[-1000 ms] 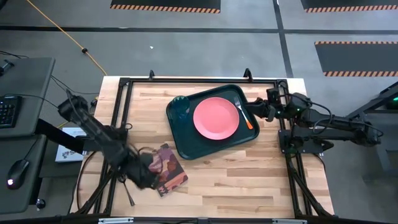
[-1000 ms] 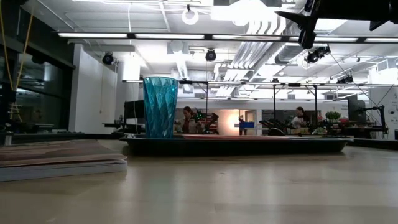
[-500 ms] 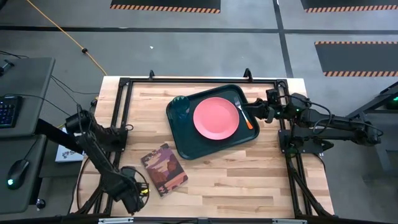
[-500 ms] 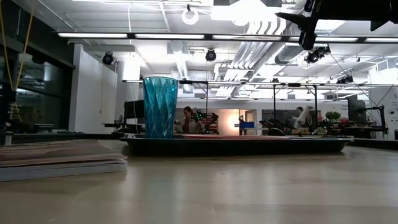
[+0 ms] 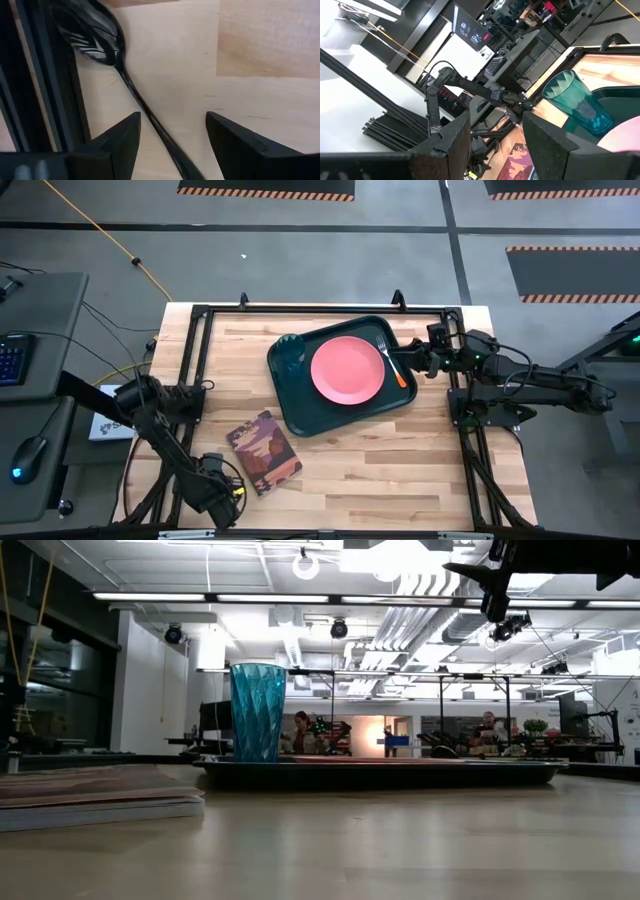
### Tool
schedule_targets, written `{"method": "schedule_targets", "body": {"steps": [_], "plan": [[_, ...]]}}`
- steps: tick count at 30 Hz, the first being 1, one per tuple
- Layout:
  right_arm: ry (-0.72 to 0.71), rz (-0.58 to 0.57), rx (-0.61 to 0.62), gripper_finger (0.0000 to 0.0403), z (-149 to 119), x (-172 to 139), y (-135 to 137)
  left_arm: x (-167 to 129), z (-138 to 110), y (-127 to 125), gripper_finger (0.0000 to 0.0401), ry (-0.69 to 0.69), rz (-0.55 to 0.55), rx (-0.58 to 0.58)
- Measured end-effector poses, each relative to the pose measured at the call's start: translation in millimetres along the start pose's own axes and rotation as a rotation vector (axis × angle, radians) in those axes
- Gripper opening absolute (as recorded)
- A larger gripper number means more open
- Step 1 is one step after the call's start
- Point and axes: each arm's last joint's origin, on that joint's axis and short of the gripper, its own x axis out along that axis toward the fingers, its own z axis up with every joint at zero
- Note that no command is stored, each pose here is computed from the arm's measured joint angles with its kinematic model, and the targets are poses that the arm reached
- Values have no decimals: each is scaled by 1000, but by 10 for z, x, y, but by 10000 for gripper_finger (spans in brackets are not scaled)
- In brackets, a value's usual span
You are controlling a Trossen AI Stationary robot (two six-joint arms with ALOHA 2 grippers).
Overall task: Pick and place plate/cup/fork/spoon on tray
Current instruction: Put the black spoon to the right of the pink plate on the black tray
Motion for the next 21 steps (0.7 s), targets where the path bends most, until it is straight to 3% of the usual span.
{"method": "schedule_targets", "body": {"steps": [7, 11, 14, 21], "plan": [[1, -2, 1, 173, -1, 0, -2, 17, -16, -6, 216, -7, -11, 2], [1, -2, 1, 173, -1, 0, -2, -27, -21, -10, 216, -11, -97, 42], [-4, -8, 1, 173, -1, 0, -4, -232, 7, 8, 216, 13, -209, 168], [-19, -32, 0, 173, 0, 0, -16, -750, 303, 293, 216, 86, -240, 589]]}}
